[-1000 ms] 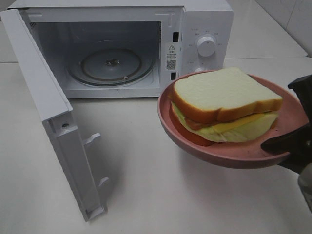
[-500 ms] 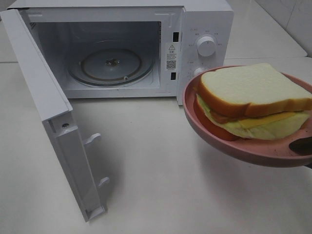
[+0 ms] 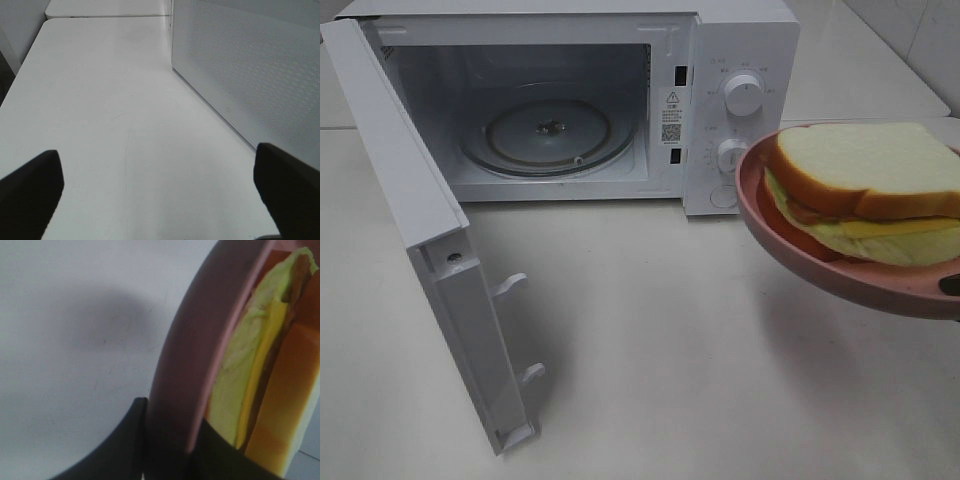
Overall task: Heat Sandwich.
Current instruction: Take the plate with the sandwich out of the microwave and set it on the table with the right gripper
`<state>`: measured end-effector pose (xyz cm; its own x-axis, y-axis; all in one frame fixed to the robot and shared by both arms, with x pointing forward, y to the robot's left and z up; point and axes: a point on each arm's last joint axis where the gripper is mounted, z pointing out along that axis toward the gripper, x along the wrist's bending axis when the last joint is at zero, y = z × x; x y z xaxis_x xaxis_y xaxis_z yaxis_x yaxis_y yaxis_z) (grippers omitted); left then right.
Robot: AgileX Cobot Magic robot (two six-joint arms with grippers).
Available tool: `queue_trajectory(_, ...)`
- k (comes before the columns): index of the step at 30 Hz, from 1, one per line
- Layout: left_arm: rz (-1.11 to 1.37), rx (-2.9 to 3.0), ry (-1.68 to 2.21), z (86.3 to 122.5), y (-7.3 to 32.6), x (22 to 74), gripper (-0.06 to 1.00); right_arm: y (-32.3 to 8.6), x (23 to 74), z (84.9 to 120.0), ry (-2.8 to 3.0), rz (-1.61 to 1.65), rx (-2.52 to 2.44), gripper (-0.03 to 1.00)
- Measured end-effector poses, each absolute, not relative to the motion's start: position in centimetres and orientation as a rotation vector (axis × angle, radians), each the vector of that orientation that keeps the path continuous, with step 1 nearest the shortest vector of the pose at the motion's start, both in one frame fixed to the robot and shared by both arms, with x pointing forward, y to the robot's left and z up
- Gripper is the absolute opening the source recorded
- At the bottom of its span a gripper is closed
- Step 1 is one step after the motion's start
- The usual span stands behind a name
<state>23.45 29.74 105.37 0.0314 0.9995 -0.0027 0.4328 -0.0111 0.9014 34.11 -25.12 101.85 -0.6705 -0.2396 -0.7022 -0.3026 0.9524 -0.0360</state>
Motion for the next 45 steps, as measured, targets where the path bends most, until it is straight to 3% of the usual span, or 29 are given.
queue_trajectory(23, 0.943, 1.549, 1.503, 105.4, 29.7, 23.4, 0.97, -27.9, 34.9, 101.0, 2.406, -0.207, 0.236, 0.17)
queue_trajectory(45, 0.943, 1.549, 1.503, 105.4, 29.7, 23.4, 0.97, -26.0, 39.3, 97.1, 2.294, -0.375, 0.82, 0.17)
